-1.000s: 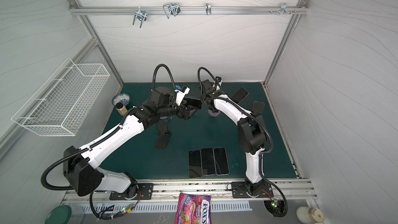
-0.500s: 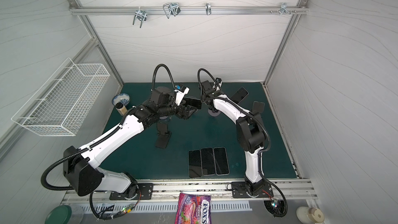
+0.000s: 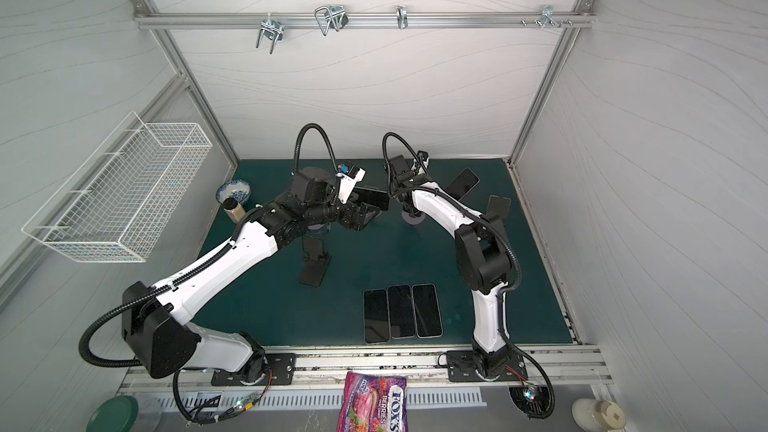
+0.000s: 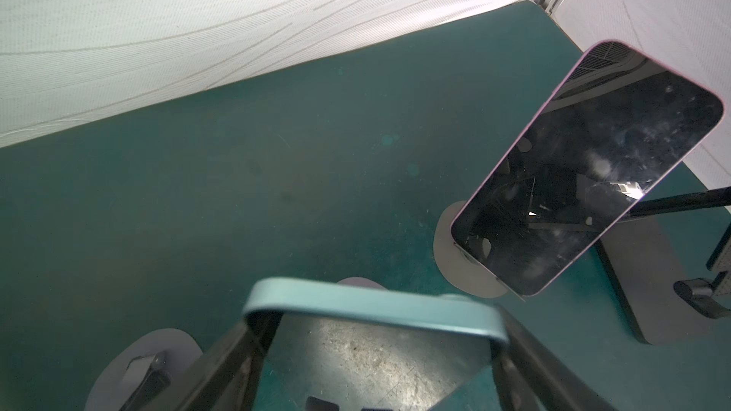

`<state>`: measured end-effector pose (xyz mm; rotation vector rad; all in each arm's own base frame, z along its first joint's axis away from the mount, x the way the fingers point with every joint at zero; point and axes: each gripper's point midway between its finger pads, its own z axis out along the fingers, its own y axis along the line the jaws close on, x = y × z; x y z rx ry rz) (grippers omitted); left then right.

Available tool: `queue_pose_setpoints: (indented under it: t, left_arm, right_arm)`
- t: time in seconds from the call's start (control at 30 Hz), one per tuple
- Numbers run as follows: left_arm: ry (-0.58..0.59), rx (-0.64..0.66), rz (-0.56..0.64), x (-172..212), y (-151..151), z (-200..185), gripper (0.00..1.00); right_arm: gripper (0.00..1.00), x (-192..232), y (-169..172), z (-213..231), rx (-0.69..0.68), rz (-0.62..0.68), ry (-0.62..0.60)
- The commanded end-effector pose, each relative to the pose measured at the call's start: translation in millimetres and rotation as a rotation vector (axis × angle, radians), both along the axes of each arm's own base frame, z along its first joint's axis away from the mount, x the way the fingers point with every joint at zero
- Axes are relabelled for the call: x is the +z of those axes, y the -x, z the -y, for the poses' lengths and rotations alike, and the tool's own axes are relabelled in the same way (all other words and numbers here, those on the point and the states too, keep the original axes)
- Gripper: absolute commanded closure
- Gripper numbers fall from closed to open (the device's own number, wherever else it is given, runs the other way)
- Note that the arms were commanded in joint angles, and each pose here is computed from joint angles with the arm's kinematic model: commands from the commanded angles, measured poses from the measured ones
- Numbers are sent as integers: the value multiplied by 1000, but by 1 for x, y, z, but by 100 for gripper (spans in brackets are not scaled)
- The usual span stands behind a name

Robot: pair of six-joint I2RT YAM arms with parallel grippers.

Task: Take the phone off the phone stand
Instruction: 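Close the right gripper on the teal phone standing on a lilac stand, then lift the teal phone up off the lilac stand with the right gripper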

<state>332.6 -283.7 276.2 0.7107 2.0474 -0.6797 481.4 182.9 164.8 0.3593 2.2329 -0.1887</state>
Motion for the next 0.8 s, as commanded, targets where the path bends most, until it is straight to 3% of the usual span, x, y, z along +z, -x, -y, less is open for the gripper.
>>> queue_pose_setpoints:
  t: [0.0, 0.77]
  left_arm:
    - [22, -4, 67, 28, -1, 1, 10]
    - [14, 1, 57, 23, -3, 1, 10]
  right_arm:
    - [14, 0, -7, -1, -21, 14, -19]
    - [20, -7, -11, 1, -2, 14, -34]
